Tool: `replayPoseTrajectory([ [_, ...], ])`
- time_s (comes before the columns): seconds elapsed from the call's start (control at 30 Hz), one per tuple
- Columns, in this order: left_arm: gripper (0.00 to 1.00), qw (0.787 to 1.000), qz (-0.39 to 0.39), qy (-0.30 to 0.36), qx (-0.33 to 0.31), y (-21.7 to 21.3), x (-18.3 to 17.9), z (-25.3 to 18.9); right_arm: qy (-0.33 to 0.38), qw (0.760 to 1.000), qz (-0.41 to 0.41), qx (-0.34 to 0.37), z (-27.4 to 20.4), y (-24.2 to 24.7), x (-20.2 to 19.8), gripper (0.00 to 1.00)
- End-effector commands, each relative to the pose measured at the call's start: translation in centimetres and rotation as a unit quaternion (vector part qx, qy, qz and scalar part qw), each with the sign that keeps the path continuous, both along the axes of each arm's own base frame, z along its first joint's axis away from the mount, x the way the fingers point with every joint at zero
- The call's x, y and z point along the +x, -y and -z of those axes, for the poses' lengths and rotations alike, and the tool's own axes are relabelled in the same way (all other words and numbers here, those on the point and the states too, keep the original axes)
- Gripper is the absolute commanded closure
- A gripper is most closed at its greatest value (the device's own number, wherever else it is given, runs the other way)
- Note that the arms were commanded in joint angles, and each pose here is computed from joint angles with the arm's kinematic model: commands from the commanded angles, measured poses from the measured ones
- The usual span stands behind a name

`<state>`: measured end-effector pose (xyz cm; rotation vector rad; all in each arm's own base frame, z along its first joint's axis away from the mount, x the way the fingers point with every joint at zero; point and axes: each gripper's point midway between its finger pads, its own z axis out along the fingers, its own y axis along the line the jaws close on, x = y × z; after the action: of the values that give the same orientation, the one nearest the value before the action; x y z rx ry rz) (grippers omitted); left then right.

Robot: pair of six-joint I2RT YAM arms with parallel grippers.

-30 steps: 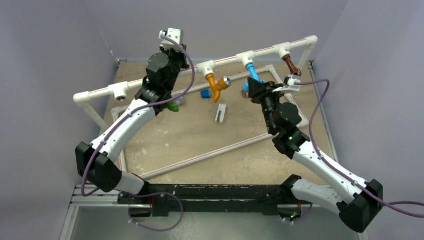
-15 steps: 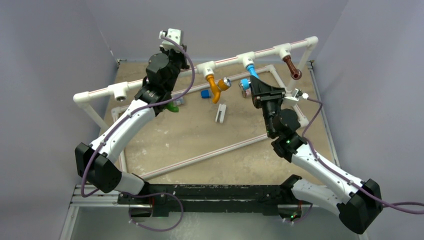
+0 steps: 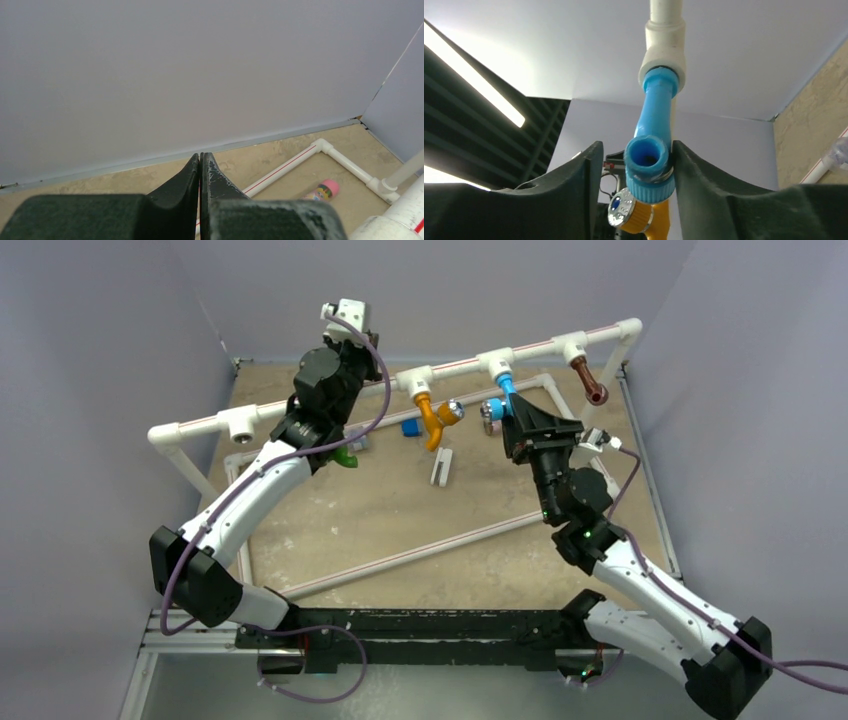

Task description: Install the water faucets

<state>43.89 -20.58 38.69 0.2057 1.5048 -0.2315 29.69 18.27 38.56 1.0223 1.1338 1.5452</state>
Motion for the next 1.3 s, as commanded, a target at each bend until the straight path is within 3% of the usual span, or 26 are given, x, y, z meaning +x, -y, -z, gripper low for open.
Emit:
replayPoseTrajectory([
  [0.0, 1.00, 0.959, 0.050, -0.233, 0.152, 1.2, -2.8, 18.2, 0.069, 0.994, -0.080, 0.019, -4.3, -1.6, -4.1, 0.40],
  [0.07, 1.00, 0.959, 0.050, -0.233, 0.153, 1.2, -2.8, 18.3, 0.060, 0.996, -0.072, -0.003, -3.6, -1.6, -3.9, 0.33],
  [0.27, 1.00, 0.959, 0.048, -0.232, 0.153, 1.2, -2.8, 18.3, 0.048, 0.996, -0.052, -0.062, -2.0, -0.7, -4.3, 0.28],
  [0.43, 1.00, 0.959, 0.049, -0.234, 0.155, 1.3, -2.8, 18.5, 0.042, 0.983, -0.030, -0.175, -1.1, 0.2, -4.9, 0.25],
  [0.57, 1.00, 0.958, 0.049, -0.235, 0.155, 1.3, -2.7, 18.7, 0.048, 0.960, -0.008, -0.276, -0.4, 1.1, -5.1, 0.24],
  [0.7, 1.00, 0.958, 0.049, -0.237, 0.156, 1.3, -2.7, 18.8, 0.068, 0.915, 0.017, -0.398, 0.1, 2.2, -5.2, 0.22],
  [0.87, 1.00, 0.957, 0.047, -0.239, 0.158, 1.3, -2.7, 18.9, 0.119, 0.813, 0.067, -0.566, -0.7, 4.5, -5.4, 0.21],
  [1.03, 1.00, 0.957, 0.047, -0.239, 0.158, 1.3, -2.7, 19.0, 0.211, 0.628, 0.115, -0.740, -1.6, 6.4, -6.0, 0.18],
  [1.2, 1.00, 0.957, 0.047, -0.239, 0.158, 1.3, -2.7, 19.0, 0.243, 0.471, 0.121, -0.839, -0.3, 7.1, -5.4, 0.17],
  [1.27, 1.00, 0.957, 0.048, -0.239, 0.158, 1.4, -2.7, 18.9, 0.263, 0.389, 0.124, -0.874, 0.5, 7.2, -5.1, 0.17],
])
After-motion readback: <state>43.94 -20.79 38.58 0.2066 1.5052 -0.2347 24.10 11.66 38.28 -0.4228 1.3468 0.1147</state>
